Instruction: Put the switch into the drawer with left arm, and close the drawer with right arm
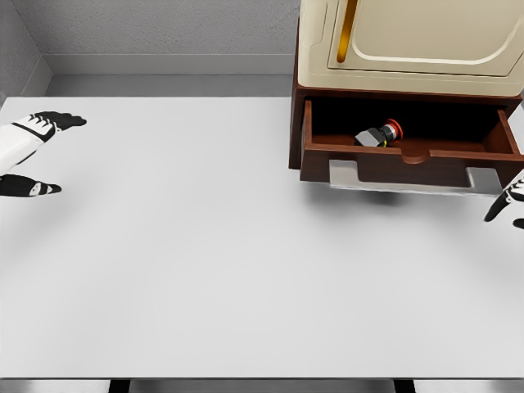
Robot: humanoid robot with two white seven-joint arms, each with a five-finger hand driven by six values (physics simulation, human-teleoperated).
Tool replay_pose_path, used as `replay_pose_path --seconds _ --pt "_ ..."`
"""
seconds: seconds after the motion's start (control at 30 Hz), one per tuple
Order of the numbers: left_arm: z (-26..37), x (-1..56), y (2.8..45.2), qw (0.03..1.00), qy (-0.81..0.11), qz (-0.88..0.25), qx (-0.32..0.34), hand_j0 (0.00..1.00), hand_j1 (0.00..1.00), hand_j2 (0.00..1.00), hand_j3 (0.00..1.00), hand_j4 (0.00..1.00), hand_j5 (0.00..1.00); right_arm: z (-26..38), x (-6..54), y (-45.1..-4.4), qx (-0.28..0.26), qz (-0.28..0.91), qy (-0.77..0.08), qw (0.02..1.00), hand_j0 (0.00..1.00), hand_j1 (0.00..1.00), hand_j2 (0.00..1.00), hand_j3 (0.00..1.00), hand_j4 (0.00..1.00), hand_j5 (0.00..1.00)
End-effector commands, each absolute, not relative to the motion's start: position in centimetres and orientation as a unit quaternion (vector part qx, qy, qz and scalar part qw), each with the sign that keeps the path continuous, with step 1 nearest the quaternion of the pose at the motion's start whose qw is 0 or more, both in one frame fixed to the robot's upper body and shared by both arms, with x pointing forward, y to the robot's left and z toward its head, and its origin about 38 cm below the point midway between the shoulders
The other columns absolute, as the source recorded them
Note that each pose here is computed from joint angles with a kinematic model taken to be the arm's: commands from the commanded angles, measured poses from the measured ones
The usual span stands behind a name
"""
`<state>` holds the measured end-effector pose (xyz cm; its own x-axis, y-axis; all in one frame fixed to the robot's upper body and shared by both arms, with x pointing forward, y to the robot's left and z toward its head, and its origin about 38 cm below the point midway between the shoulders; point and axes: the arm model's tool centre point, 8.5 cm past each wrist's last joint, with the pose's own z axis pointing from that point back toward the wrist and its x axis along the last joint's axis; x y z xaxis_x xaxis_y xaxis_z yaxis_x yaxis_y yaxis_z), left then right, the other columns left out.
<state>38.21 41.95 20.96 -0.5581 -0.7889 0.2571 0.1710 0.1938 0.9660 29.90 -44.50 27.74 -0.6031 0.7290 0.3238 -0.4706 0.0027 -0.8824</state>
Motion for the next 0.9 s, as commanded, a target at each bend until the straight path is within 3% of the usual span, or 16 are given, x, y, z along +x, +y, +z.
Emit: replay_pose_path --seconds 0.0,0.87 --pt "21.0 38.2 41.9 0.408 -0.659 -0.587 0.234 1.00 1.00 1.00 1.00 1.00 1.00 27.7 30.0 -44.8 -0.116 0.695 -0.561 0.435 0.56 0.56 0.56 0.56 0.56 0.56" --pt "21.0 38.2 41.9 0.408 -0.659 -0.587 0.234 1.00 1.00 1.00 1.00 1.00 1.00 28.4 29.9 -43.3 -0.103 0.723 -0.543 0.414 0.58 0.58 0.58 0.58 0.58 0.58"
